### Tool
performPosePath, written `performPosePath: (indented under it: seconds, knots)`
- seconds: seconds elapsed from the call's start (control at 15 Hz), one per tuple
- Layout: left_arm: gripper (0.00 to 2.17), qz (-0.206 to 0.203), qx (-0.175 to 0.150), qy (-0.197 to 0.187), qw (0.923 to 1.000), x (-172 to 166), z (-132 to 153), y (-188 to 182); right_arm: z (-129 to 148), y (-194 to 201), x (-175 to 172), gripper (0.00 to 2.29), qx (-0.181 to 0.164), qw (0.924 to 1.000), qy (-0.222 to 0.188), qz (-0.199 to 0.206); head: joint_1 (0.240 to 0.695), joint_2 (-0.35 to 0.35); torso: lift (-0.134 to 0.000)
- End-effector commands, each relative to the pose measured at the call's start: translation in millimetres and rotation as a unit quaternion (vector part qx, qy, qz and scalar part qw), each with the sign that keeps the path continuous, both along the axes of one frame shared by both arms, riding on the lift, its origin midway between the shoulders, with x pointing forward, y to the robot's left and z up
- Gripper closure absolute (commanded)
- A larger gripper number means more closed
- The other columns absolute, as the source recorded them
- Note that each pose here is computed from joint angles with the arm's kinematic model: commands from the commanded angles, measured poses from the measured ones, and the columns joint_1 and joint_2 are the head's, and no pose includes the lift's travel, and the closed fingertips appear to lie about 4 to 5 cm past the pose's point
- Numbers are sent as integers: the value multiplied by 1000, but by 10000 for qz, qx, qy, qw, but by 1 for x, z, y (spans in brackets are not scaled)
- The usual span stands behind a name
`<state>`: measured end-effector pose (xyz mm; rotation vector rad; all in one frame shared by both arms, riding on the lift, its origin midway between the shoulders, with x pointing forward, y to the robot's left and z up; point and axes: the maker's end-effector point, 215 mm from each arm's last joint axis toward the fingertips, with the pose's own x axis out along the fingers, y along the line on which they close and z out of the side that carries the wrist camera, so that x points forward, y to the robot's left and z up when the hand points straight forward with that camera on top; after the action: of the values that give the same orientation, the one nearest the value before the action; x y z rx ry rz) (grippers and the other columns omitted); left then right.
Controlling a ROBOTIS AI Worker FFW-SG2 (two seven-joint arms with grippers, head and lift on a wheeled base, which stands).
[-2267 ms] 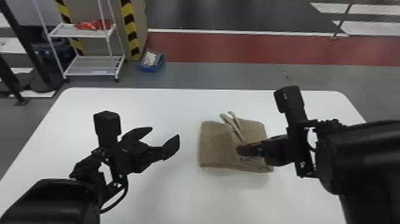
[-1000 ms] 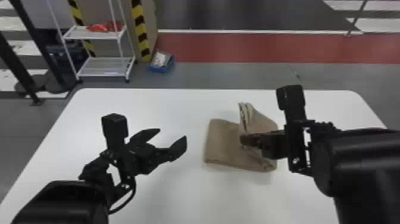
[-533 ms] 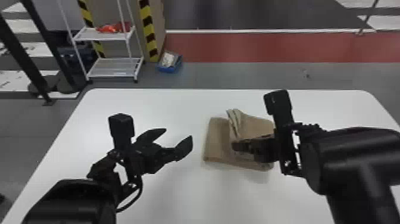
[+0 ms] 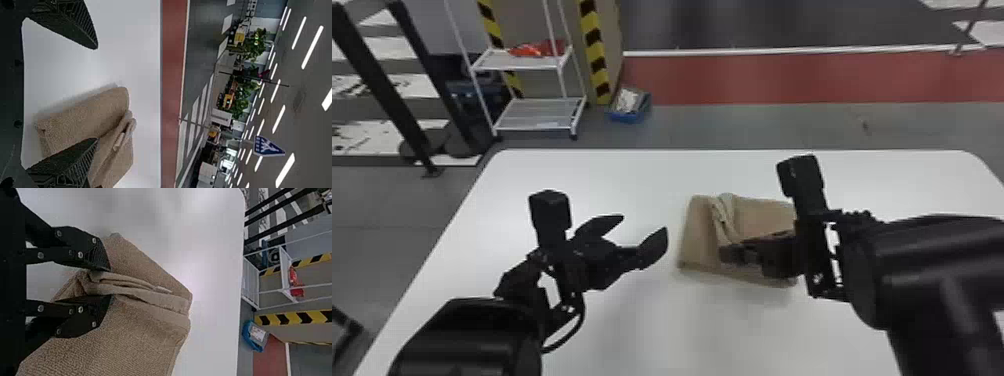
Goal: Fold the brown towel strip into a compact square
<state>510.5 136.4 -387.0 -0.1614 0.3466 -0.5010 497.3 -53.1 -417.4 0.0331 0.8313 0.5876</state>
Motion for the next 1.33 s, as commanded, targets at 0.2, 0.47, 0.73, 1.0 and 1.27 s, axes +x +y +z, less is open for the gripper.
performPosePath:
  seconds: [0.2, 0.47, 0.73, 1.0, 1.27]
  knots:
    - [43, 12, 11, 11, 10000, 0, -1, 2, 7, 4, 2, 39, 309, 9993, -187, 0, 695, 97, -124]
    - [43, 12, 11, 19, 10000, 0, -2, 2, 14, -6, -34, 336, 698, 9970, 346, -11, 695, 96, -124]
    - [43, 5, 9, 26, 10000, -1, -3, 2, 3, -4, -75, 1649, 797, 9936, 793, 97, 695, 98, -124]
    - [43, -26, 2, 42, 10000, -4, -4, -1, -10, -27, -59, 1693, 337, 9961, 798, -168, 695, 91, -124]
    - [43, -33, -2, 48, 10000, -6, -5, -1, -30, -60, -30, 1693, -56, 9925, 1074, -575, 695, 55, -124]
